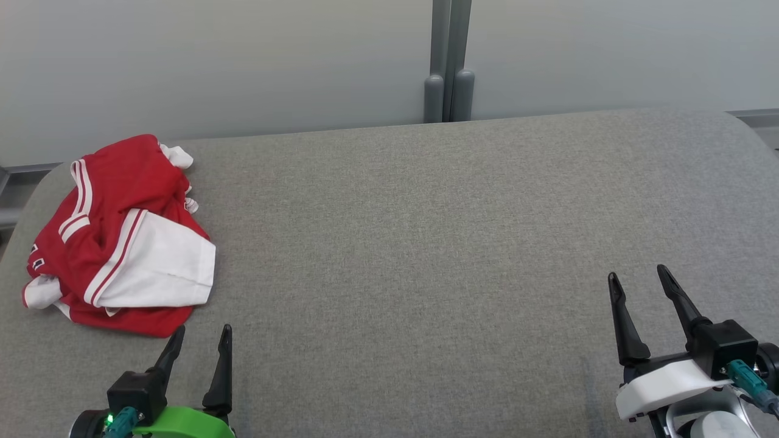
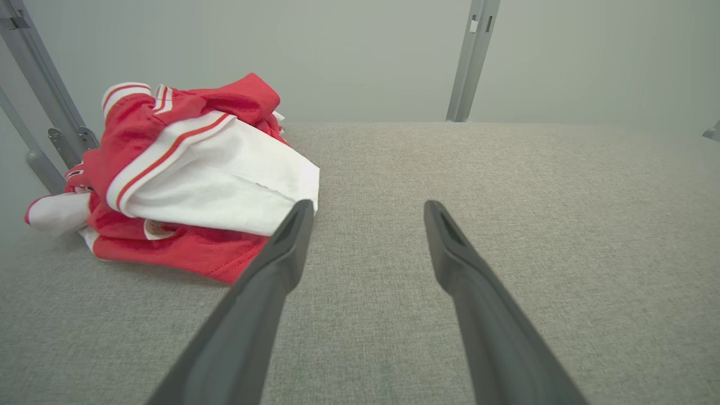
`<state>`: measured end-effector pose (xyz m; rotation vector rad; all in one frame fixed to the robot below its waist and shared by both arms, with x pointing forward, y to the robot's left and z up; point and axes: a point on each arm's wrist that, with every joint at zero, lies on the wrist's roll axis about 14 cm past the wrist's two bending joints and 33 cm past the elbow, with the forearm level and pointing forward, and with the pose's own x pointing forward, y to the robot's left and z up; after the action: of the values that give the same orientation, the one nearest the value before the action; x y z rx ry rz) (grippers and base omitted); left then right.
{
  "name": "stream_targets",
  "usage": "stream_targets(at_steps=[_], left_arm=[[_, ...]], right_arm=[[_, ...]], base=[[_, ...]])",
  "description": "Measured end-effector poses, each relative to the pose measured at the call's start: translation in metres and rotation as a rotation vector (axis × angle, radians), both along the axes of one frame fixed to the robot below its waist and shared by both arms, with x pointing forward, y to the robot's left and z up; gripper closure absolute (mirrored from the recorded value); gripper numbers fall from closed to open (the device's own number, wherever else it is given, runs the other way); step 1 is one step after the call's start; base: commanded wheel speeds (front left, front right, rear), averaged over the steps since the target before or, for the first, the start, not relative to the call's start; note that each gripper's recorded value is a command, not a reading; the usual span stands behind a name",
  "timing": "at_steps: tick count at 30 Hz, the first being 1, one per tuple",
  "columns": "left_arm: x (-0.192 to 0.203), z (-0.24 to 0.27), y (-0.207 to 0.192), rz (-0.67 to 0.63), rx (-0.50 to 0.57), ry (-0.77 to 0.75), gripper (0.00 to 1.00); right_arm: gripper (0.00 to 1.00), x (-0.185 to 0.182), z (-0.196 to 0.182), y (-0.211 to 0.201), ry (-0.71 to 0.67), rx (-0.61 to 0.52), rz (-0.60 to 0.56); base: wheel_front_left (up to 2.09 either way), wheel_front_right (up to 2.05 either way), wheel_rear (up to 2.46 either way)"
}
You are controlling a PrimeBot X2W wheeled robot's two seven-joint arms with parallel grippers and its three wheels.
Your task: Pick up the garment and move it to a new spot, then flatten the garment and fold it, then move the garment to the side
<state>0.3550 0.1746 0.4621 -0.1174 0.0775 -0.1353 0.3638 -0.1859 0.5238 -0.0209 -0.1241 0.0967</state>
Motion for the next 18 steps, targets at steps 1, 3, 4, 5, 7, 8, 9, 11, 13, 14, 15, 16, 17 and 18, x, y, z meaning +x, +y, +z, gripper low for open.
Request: stream_targets(at_steps=[1, 3, 4, 5, 7, 8, 9, 11, 13, 14, 15, 16, 17, 18], left_arm=[[-0.0003, -0.0005, 0.0004, 0.002, 0.000, -0.001, 0.00], [-0.0012, -0.0025, 0.0012, 0.003, 0.002, 0.004, 0.00], [-0.0016, -0.0030, 0.0013, 0.002, 0.006, 0.005, 0.00], [-0.0019, -0.0037, 0.0014, 0.001, 0.010, 0.007, 0.00], [-0.0024, -0.0039, 0.0019, 0.000, 0.016, 0.005, 0.00], [-0.0026, -0.0041, 0.0024, 0.000, 0.018, 0.006, 0.00], [-0.0027, -0.0043, 0.0030, 0.001, 0.019, 0.007, 0.00], [-0.0029, -0.0044, 0.0037, 0.002, 0.020, 0.007, 0.00], [-0.0030, -0.0046, 0.0042, 0.002, 0.022, 0.008, 0.00], [-0.0030, -0.0049, 0.0046, 0.003, 0.022, 0.009, 0.00], [-0.0032, -0.0052, 0.0050, 0.004, 0.023, 0.010, 0.00], [-0.0033, -0.0054, 0.0053, 0.005, 0.023, 0.011, 0.00], [-0.0034, -0.0053, 0.0059, 0.006, 0.023, 0.010, 0.00], [-0.0034, -0.0051, 0.0064, 0.008, 0.023, 0.010, 0.00]], right_arm=[[0.00, -0.0001, 0.0000, 0.0004, -0.002, -0.007, 0.001], [0.00, -0.0003, -0.0004, 0.0009, -0.003, -0.017, 0.003], [0.00, -0.0003, -0.0006, 0.0011, -0.003, -0.023, 0.004], [0.00, -0.0004, -0.0007, 0.0012, -0.003, -0.028, 0.005], [0.00, -0.0005, -0.0002, 0.0013, -0.007, -0.034, 0.005], [0.00, -0.0006, -0.0003, 0.0013, -0.007, -0.033, 0.005], [0.00, -0.0006, -0.0002, 0.0011, -0.007, -0.033, 0.004], [0.00, -0.0008, -0.0005, 0.0014, -0.006, -0.030, 0.003], [0.00, -0.0008, -0.0010, 0.0015, -0.005, -0.029, 0.002], [0.00, -0.0007, -0.0014, 0.0015, -0.004, -0.029, 0.002], [0.00, -0.0005, -0.0016, 0.0017, -0.003, -0.028, 0.003], [0.00, -0.0003, -0.0018, 0.0020, -0.002, -0.028, 0.003], [0.00, -0.0002, -0.0019, 0.0026, -0.002, -0.027, 0.005], [0.00, 0.0000, -0.0020, 0.0038, -0.002, -0.027, 0.007]], base=[[0.00, 0.00, 0.00], [0.00, 0.00, 0.00], [0.00, 0.00, 0.00], [0.00, 0.00, 0.00], [0.00, 0.00, 0.00], [0.00, 0.00, 0.00], [0.00, 0.00, 0.00], [0.00, 0.00, 0.00], [0.00, 0.00, 0.00], [0.00, 0.00, 0.00], [0.00, 0.00, 0.00], [0.00, 0.00, 0.00], [0.00, 0.00, 0.00], [0.00, 0.00, 0.00]])
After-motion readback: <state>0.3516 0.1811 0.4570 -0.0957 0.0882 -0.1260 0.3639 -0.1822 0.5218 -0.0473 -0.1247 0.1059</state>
